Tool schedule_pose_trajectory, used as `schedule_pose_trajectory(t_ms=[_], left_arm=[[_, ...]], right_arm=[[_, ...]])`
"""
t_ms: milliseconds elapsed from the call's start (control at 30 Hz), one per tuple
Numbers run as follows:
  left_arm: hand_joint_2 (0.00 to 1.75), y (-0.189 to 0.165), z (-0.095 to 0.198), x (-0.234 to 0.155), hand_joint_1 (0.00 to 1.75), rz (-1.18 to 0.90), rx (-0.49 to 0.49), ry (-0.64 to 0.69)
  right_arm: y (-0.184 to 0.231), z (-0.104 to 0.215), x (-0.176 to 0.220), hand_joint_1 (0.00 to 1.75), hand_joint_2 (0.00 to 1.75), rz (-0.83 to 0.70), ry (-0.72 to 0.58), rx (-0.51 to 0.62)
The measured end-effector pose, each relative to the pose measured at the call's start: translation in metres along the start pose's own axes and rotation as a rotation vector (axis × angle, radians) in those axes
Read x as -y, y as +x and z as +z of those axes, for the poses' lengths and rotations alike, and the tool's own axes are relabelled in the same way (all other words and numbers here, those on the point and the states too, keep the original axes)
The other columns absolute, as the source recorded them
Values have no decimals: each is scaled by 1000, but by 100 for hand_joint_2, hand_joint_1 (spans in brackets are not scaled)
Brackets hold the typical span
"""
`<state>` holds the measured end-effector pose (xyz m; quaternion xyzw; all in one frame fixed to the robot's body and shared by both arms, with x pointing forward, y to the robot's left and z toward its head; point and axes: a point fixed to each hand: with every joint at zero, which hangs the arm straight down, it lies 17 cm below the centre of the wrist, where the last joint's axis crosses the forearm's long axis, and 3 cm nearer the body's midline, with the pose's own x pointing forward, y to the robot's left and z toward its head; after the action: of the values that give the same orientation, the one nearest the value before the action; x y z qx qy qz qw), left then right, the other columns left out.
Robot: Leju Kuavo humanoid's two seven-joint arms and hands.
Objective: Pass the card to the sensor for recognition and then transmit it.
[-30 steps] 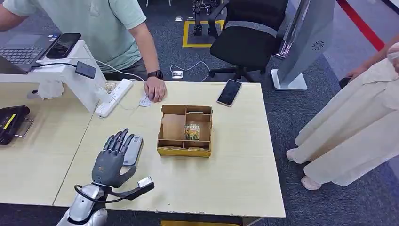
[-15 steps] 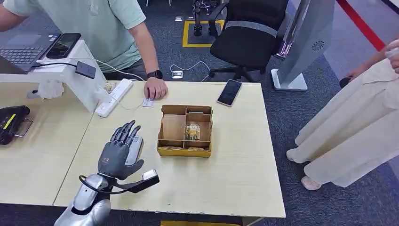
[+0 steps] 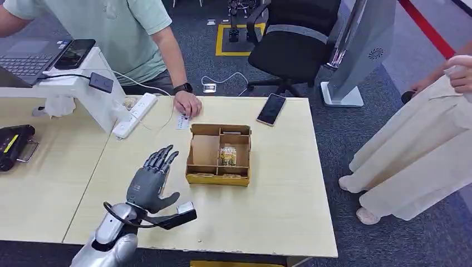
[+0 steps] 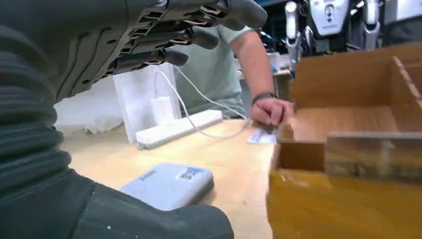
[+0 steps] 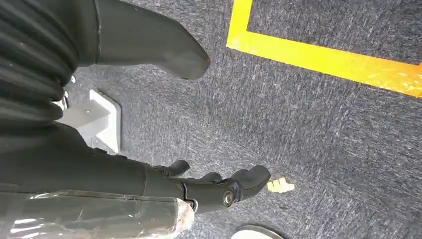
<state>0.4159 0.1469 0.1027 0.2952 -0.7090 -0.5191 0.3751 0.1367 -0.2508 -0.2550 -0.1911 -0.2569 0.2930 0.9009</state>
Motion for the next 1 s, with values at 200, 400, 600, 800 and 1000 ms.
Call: schedule_pose_trajectory(t_ms=[200,400,600,800,1000], left_arm=[[175,6,2,14,0,27,6,-40],[175,8,-3,20,0,41,1,-55],[175,14,-20,13,0,50,-14,0],[175,25,-35,5,0,58,-12,50],[175,33,-45,-10,0,75,-2,118]], right_arm=[[1,-1,1,0,175,4,-2,0],[1,-2,3,0,175,6,-5,-3],[3,-3,4,0,175,14,-5,-2],[4,-3,4,0,175,17,-5,1],[4,-3,4,0,175,19,-5,0]])
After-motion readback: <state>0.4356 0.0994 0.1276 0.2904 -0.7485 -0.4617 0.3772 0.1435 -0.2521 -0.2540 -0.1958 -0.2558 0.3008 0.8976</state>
